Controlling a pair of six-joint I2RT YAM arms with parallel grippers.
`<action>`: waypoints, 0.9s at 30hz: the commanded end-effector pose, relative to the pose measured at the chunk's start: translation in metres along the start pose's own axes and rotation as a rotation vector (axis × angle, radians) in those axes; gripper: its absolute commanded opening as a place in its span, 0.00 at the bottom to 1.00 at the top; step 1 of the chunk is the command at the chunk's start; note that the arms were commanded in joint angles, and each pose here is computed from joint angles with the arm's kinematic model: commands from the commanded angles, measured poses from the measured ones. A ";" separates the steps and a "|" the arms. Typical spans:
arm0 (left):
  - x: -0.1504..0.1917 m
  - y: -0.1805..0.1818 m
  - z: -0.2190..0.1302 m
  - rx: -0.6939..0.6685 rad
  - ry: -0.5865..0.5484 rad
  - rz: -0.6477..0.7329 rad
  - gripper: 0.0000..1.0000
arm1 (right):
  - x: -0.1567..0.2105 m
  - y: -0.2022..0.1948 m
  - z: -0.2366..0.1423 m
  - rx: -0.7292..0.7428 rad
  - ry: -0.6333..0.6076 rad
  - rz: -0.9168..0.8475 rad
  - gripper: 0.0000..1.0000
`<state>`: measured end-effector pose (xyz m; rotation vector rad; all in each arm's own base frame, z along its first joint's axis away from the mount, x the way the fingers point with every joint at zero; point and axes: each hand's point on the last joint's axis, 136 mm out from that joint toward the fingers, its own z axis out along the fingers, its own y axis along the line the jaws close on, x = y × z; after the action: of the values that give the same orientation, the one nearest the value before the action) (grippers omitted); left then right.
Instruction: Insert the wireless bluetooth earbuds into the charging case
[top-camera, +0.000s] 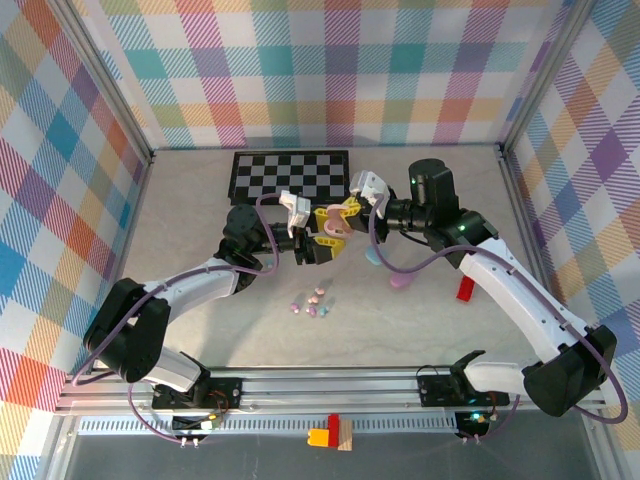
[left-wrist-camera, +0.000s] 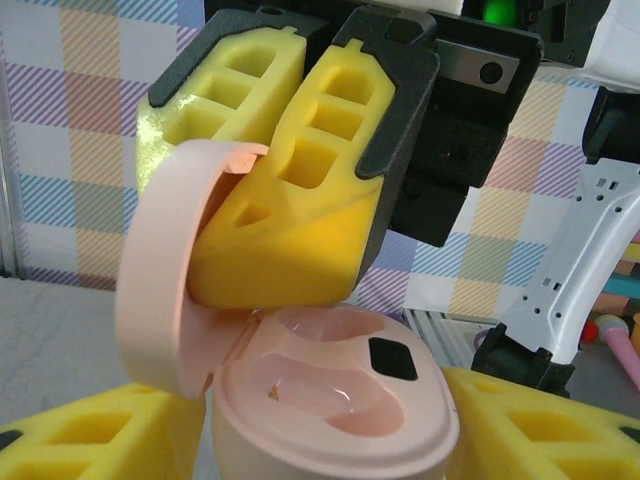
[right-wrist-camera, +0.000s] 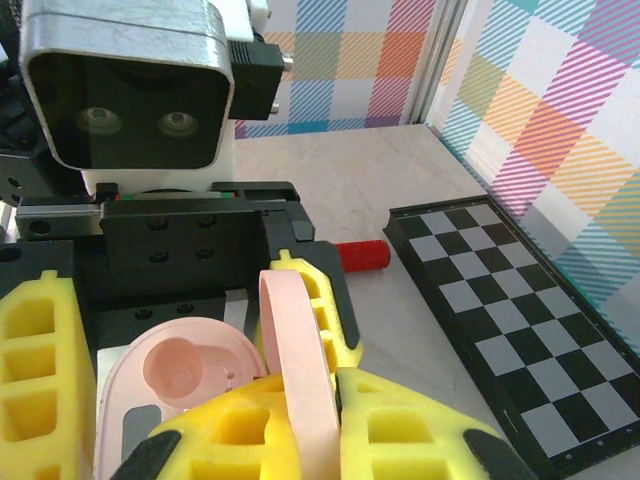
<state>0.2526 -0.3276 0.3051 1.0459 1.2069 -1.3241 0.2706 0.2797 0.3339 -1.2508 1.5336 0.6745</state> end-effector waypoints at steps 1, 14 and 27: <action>-0.017 -0.003 0.002 0.033 -0.030 0.055 0.57 | -0.006 0.002 0.001 -0.008 -0.022 -0.030 0.00; -0.017 -0.004 0.003 0.040 -0.031 0.054 0.53 | 0.000 0.004 0.003 -0.021 -0.007 -0.022 0.00; -0.016 -0.003 0.002 0.036 -0.036 0.061 0.37 | -0.007 0.002 0.001 -0.012 -0.031 0.012 0.07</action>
<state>0.2517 -0.3292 0.3072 1.0610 1.1919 -1.3365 0.2720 0.2804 0.3324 -1.2475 1.5407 0.6779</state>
